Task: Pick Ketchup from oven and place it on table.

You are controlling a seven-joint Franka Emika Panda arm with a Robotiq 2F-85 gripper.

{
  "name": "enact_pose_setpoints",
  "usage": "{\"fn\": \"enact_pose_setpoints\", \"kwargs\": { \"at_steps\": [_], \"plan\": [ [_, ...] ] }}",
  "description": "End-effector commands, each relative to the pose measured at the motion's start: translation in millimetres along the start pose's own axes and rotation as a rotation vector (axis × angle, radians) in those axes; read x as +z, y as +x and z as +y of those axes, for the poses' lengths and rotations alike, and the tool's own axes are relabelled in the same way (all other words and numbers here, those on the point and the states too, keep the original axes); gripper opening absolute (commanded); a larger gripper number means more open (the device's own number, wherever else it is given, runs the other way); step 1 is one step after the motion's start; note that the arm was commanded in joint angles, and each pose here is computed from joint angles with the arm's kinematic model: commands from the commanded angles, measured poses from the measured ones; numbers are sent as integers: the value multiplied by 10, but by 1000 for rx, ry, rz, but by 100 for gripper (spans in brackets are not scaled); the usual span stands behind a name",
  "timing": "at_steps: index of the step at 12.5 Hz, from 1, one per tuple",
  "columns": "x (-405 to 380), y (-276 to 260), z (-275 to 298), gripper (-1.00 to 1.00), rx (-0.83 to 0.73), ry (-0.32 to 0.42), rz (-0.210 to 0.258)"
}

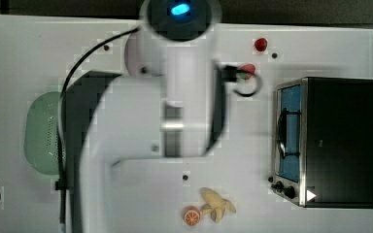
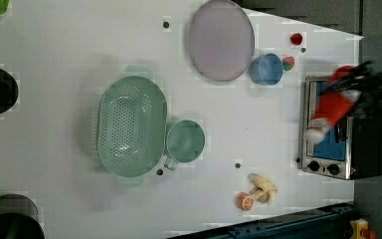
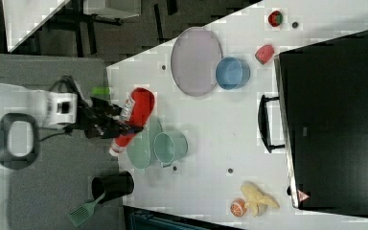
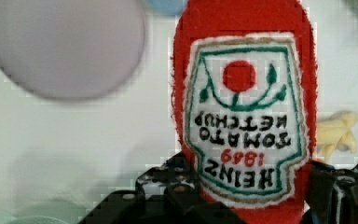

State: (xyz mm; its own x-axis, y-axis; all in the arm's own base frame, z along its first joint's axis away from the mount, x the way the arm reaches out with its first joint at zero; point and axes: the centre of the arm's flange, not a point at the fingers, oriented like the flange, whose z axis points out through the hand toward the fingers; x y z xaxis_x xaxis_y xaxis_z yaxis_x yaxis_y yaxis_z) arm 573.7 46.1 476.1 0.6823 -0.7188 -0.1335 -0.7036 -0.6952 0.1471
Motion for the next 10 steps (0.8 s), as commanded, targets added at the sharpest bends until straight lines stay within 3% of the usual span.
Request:
{"fn": "enact_pose_setpoints", "kwargs": {
  "at_steps": [1,8,9,10],
  "plan": [
    [545,375,268,27,61,-14,5],
    [2217,400,425,27,86,12,49],
    [2376,412,412,33,94,17,57],
    [2526,423,409,53,98,10,58]
  ]
}}
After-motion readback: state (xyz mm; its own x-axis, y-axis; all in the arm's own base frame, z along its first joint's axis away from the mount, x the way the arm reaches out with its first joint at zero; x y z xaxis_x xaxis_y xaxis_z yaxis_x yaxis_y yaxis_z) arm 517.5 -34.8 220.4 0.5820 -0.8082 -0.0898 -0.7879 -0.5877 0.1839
